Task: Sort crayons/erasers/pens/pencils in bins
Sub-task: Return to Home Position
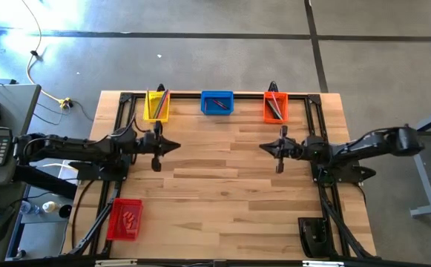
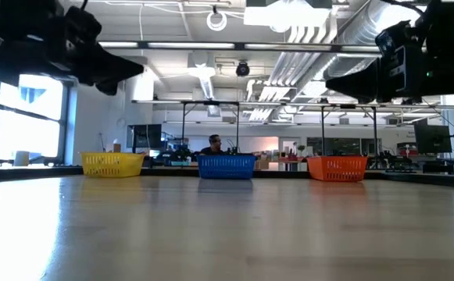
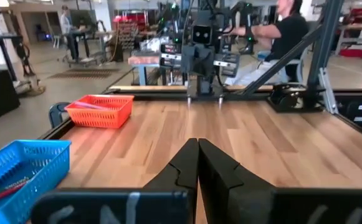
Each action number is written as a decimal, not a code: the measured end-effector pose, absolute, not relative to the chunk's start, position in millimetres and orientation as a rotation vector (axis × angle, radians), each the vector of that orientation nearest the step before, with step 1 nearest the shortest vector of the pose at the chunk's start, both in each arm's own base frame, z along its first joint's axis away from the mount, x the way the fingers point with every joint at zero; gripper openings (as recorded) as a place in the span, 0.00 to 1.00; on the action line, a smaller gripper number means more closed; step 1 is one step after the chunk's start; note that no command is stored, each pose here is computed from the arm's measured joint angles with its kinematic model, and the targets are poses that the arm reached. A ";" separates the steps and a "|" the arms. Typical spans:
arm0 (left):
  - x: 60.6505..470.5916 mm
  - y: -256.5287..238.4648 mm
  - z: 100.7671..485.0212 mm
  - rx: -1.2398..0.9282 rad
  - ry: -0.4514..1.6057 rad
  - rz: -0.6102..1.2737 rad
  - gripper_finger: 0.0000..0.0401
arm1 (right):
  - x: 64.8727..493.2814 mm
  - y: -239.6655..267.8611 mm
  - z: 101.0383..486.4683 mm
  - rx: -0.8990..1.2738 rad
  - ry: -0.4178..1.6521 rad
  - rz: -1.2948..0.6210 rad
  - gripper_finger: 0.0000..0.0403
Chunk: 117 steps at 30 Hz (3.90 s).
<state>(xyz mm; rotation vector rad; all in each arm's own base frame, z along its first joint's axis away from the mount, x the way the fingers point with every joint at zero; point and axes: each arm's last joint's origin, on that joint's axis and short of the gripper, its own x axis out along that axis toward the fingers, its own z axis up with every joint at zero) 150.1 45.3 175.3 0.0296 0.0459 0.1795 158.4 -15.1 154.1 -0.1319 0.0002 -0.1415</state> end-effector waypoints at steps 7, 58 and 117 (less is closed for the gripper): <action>135.4 40.5 170.5 0.042 -0.015 0.175 0.00 | 145.0 -18.0 163.2 -0.136 -0.004 -0.166 0.00; 91.1 46.7 163.2 -0.038 0.044 0.427 0.00 | 92.1 -30.2 170.7 -0.108 -0.026 -0.484 0.00; 87.3 42.1 174.4 0.010 -0.079 0.353 0.00 | 91.3 -32.7 170.7 -0.052 -0.041 -0.509 0.00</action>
